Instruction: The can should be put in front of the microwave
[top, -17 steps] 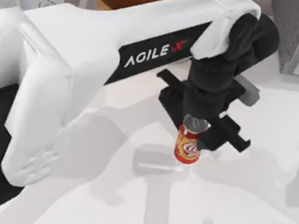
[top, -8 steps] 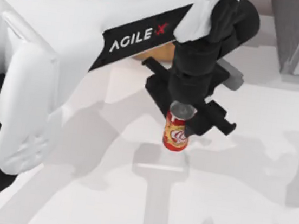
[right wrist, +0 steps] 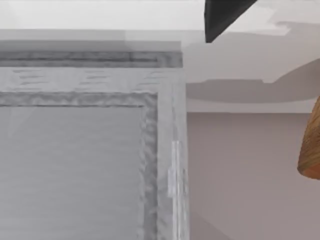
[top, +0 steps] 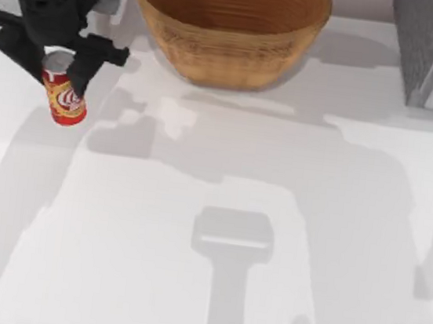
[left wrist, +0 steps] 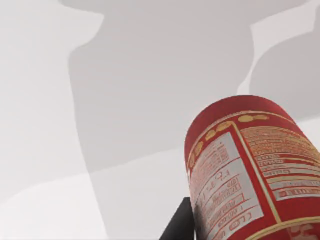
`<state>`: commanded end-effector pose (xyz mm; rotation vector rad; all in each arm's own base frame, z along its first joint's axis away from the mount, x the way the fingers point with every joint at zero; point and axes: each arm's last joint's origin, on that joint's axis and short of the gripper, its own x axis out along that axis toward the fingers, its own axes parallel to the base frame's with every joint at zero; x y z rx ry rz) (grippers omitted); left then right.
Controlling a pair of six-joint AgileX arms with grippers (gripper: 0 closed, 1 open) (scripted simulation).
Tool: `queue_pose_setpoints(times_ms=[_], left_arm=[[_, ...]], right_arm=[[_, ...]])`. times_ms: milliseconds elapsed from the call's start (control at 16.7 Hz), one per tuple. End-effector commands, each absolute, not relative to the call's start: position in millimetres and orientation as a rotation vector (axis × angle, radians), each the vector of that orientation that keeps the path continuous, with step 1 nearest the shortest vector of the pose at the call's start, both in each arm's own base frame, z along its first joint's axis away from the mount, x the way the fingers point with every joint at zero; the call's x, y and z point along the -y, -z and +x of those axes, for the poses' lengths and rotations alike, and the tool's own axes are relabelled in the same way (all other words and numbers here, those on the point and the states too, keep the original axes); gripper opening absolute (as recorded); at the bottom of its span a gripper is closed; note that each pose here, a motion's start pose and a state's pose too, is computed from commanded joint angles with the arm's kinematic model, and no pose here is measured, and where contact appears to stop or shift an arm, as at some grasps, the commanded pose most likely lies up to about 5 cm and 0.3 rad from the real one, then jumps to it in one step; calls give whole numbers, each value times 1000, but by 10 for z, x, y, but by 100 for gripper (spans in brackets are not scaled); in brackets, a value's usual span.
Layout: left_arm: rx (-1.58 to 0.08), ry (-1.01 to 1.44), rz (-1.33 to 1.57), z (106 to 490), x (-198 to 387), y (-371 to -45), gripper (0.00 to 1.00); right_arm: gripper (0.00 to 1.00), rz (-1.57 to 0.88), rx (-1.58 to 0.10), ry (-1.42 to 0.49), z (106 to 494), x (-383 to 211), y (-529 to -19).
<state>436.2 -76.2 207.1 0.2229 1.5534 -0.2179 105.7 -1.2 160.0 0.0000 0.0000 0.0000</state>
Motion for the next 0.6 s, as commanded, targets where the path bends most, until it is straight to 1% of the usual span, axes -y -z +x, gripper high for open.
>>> queue_pose_setpoints(times_ms=[180, 300, 420, 600], left_arm=[[-1563, 89, 96, 4339, -157, -2084, 0], [-1565, 39, 47, 4264, -526, -2087, 0], [-1566, 14, 24, 4209, -709, -2091, 0], [-1565, 11, 20, 4201, -733, -2093, 0]], right_arm=[[100, 0, 0, 0, 1057, 12, -1600], [100, 0, 0, 0, 1057, 12, -1600], [100, 0, 0, 0, 1057, 12, -1600], [100, 0, 0, 0, 1057, 12, -1600]])
